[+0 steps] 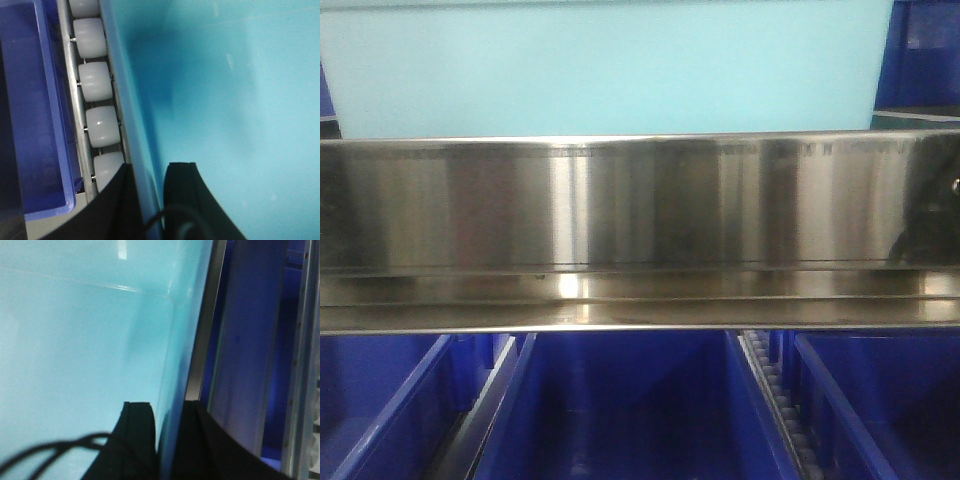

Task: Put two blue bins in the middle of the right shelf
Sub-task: 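Close both grippers on opposite side walls of the light blue bin, then lift the light blue bin and pull it back off the shelf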

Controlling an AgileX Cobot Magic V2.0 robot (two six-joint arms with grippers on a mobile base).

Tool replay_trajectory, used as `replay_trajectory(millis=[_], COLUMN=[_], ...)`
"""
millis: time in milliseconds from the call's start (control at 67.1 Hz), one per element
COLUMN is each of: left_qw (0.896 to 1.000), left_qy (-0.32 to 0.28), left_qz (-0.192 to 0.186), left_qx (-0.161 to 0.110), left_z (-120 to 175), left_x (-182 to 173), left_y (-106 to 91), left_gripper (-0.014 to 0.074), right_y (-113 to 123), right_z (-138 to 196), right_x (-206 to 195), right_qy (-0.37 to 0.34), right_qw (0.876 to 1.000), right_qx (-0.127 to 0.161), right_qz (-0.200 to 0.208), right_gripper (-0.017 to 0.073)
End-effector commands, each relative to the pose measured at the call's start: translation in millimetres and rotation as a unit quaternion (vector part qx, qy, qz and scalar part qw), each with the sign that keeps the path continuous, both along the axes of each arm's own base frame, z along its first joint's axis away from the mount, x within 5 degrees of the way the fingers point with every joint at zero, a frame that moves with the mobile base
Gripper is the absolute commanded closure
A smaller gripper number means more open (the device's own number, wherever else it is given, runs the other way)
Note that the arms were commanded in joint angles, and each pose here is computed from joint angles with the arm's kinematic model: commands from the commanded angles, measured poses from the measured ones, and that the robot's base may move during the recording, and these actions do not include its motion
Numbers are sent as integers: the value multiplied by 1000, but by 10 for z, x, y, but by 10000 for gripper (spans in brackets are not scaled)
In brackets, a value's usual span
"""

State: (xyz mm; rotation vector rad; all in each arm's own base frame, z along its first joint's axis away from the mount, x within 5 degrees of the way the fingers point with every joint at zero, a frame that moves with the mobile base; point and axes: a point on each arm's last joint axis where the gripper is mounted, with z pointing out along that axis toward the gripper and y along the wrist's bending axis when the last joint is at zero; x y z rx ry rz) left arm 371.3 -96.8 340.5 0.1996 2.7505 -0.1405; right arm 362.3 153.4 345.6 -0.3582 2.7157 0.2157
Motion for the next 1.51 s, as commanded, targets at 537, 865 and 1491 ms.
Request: replay_trajectory(millis=[537,865,1491], left_qw=[974,971,969], left_qy=[-216,-228,-235], left_qz=[-12,-12,-12], left_qx=[-68,-72,-74], left_z=[1453,1534,1544], left_x=[-783,-879,-869], left_y=[143,166,164], left_gripper=[705,705,705], right_y=[-327,-363,-351], right_z=[1295,1562,1613], right_x=[-776,-864,-830], right_qy=[-204,-245,-276], right_qw=[976,965,956], right_qx=[74,91,103], right_qz=[3,3,1], right_gripper=[712,712,712])
